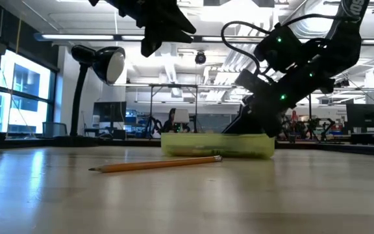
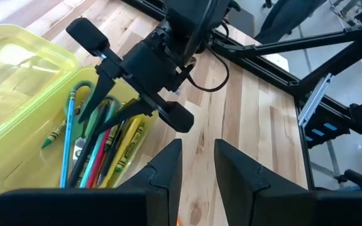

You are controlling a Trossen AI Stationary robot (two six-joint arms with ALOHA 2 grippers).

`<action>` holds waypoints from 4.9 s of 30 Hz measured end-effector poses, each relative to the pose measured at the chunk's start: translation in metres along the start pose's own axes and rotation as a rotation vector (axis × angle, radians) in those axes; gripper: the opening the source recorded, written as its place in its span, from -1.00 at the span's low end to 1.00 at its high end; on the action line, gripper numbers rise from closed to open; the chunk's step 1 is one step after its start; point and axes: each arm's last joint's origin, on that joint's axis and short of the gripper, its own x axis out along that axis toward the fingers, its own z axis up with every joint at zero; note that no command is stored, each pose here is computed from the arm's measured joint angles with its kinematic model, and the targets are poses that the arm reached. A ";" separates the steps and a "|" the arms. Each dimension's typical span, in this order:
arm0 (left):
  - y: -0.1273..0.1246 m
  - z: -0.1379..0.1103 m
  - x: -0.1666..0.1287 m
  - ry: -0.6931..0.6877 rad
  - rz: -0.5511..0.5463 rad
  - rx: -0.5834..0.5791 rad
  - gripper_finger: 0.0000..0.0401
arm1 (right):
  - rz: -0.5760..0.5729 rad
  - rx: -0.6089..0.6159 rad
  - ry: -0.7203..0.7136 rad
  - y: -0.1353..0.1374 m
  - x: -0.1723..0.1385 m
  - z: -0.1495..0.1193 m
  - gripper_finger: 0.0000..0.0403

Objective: Pick & place school supplies into a supply box
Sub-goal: Put the black pen into the yellow supply box, then put the orange pencil into the yellow supply box

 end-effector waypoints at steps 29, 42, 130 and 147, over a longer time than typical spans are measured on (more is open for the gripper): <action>0.002 0.001 0.000 -0.020 0.047 0.000 -0.39 | 0.576 -0.150 -0.295 0.119 0.005 0.031 -0.52; 0.001 0.000 0.000 -0.001 0.008 -0.003 -0.39 | 0.654 -0.178 -0.141 0.114 0.056 0.049 -0.31; -0.005 0.008 -0.036 -0.056 0.039 -0.023 -0.39 | -0.061 0.139 0.191 -0.034 0.009 0.034 -0.95; -0.005 0.009 -0.036 -0.062 0.037 -0.029 -0.39 | 0.037 0.184 0.051 -0.037 0.009 0.028 -0.94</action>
